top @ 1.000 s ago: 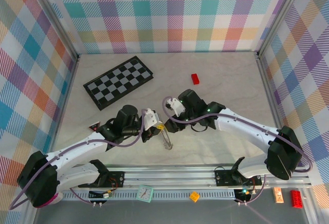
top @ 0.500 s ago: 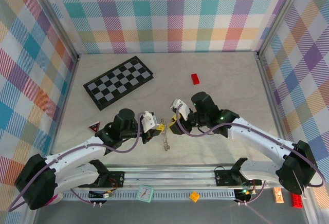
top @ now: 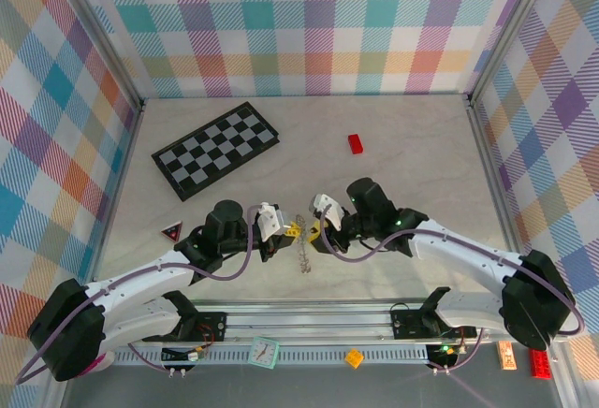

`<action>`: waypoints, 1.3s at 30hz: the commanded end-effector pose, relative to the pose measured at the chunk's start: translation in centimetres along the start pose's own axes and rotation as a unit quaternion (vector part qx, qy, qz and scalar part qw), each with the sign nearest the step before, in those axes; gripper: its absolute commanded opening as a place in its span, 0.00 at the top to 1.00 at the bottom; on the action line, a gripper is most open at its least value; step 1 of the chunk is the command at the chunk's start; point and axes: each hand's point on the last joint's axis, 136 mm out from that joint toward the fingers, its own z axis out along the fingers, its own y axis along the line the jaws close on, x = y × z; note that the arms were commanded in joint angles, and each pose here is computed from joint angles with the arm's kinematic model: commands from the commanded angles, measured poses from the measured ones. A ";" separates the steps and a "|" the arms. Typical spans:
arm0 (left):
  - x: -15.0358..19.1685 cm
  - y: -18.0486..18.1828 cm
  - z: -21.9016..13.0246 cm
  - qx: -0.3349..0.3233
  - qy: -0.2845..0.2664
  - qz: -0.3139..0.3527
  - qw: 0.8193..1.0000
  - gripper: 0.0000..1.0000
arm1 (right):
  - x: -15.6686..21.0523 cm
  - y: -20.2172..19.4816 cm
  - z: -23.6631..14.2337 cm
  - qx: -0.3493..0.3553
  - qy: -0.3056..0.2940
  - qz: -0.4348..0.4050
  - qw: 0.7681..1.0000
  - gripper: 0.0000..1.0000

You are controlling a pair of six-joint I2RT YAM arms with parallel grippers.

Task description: Put the keys on the keyring

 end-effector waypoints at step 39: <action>-3.3 -0.7 -0.8 0.003 -0.092 0.032 0.995 1.00 | -2.0 1.2 -0.2 -0.030 -0.067 -0.059 0.996 1.00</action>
